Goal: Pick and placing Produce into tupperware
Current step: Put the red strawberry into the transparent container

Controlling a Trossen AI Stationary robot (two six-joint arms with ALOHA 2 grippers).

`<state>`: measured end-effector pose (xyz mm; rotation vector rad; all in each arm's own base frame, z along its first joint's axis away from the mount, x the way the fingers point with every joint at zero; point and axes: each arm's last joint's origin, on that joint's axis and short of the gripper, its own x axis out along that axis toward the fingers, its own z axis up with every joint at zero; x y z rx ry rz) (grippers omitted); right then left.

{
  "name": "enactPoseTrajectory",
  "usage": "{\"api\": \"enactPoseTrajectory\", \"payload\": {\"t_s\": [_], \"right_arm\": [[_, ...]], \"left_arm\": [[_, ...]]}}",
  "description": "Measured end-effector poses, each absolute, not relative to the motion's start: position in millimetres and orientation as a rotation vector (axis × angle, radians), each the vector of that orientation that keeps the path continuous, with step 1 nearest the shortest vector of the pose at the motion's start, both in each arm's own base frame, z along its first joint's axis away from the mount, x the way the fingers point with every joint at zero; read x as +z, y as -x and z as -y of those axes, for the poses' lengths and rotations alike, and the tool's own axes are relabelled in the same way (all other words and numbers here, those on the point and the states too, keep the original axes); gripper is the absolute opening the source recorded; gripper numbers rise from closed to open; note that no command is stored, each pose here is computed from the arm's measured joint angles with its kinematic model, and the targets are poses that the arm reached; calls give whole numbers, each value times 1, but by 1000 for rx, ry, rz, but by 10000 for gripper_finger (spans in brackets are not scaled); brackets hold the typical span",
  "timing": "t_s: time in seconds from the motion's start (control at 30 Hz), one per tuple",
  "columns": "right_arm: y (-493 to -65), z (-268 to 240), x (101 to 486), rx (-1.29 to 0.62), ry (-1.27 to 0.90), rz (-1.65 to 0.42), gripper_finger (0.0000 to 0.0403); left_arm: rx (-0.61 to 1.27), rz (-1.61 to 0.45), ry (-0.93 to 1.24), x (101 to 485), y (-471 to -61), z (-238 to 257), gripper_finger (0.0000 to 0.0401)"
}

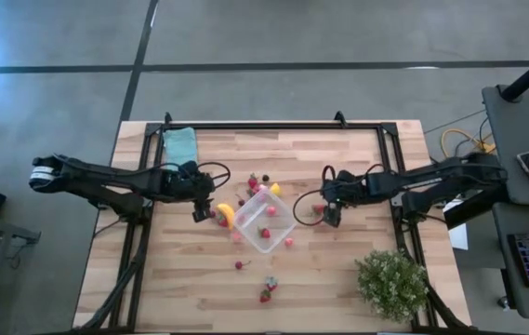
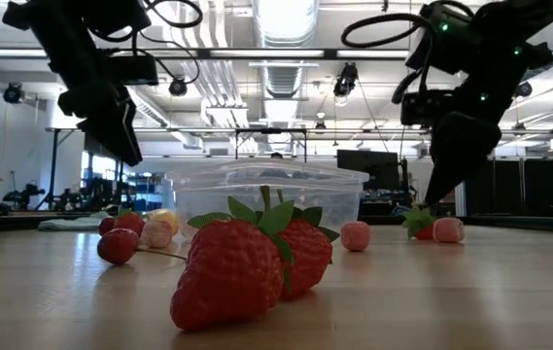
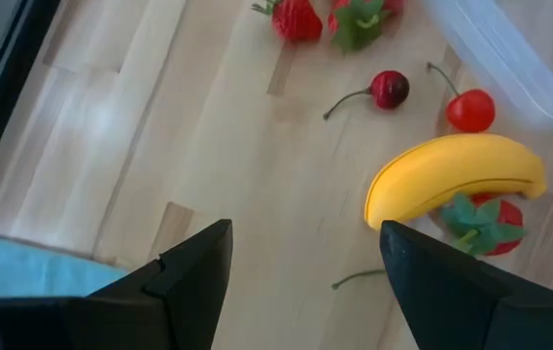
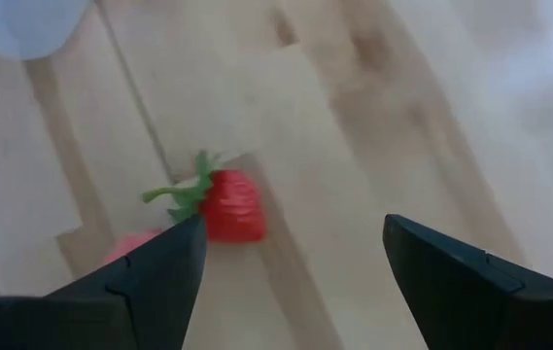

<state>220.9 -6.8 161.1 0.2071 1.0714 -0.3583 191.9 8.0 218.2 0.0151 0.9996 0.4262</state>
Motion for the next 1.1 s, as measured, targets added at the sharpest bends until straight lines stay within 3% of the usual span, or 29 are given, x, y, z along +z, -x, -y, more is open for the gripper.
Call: {"api": "enactPoseTrajectory", "payload": {"t_s": [0.23,0.9,1.1], "right_arm": [[-228,1,145,-345,-293,-1129,304],[-254,-7,136,-305,-244,-1137,303],[-256,-7,136,-306,-243,-1144,283]], "left_arm": [[426,-1000,-16,218,-191,-8,247],[427,-1061,-32,200,-184,-8,247],[427,-1059,-31,200,-184,-8,247]]}}
